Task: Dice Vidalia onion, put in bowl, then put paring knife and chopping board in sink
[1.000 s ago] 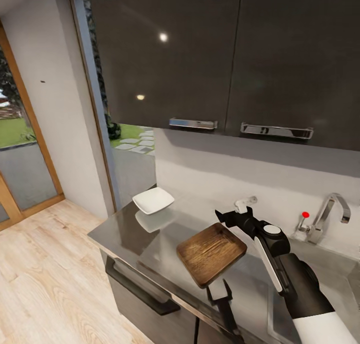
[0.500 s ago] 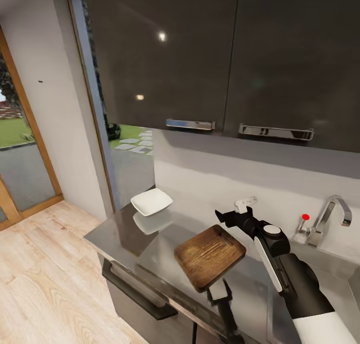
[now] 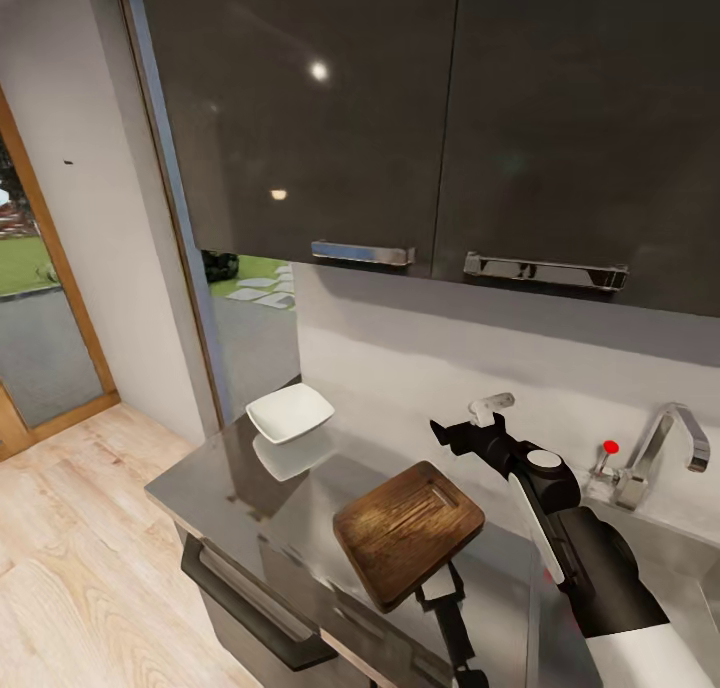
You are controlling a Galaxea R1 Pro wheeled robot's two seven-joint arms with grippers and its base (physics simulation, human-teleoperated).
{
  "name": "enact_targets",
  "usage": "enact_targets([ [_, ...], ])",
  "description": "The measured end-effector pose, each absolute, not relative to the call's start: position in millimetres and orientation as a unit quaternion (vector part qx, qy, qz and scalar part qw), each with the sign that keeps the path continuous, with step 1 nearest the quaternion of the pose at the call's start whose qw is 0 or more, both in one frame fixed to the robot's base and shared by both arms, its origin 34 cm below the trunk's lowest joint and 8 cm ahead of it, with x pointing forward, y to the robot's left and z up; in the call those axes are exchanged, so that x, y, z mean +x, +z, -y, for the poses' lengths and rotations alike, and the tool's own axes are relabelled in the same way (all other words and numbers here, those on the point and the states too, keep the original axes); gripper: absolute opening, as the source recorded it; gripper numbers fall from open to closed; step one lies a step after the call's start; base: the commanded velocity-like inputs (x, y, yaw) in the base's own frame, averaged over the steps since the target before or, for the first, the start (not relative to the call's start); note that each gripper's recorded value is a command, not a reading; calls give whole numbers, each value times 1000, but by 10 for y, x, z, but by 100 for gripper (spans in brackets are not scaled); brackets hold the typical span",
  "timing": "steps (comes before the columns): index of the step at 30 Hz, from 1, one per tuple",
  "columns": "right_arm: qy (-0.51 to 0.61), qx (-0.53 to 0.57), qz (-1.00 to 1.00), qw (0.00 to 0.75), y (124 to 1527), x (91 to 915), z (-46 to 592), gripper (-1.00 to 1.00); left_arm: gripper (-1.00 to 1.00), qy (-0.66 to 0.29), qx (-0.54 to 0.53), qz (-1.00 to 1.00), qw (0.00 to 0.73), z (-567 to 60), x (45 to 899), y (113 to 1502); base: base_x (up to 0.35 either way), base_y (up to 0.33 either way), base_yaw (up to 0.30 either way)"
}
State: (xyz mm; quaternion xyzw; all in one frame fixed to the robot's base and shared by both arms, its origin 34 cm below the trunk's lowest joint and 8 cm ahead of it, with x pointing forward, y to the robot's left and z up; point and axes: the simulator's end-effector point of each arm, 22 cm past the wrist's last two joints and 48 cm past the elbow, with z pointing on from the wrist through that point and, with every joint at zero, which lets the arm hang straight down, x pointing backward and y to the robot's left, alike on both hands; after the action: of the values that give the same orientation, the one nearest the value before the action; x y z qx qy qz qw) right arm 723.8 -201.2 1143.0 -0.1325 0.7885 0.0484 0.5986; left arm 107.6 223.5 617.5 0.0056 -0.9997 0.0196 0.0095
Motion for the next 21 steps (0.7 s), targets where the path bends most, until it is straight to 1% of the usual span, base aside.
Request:
enact_targets([
  [8,46,-129,-798,587,11358,7228,2043,100,100,20,6,1000,9,-2235,1076,6175,0,0,0],
  [17,38,-113,-864,489,11018,7102,2146,100,100,20,5,1000,9,-2231,1076,6175,0,0,0],
  [21,37,-110,-875,470,11005,7087,2169,100,100,20,5,1000,9,-2227,1076,6175,0,0,0],
])
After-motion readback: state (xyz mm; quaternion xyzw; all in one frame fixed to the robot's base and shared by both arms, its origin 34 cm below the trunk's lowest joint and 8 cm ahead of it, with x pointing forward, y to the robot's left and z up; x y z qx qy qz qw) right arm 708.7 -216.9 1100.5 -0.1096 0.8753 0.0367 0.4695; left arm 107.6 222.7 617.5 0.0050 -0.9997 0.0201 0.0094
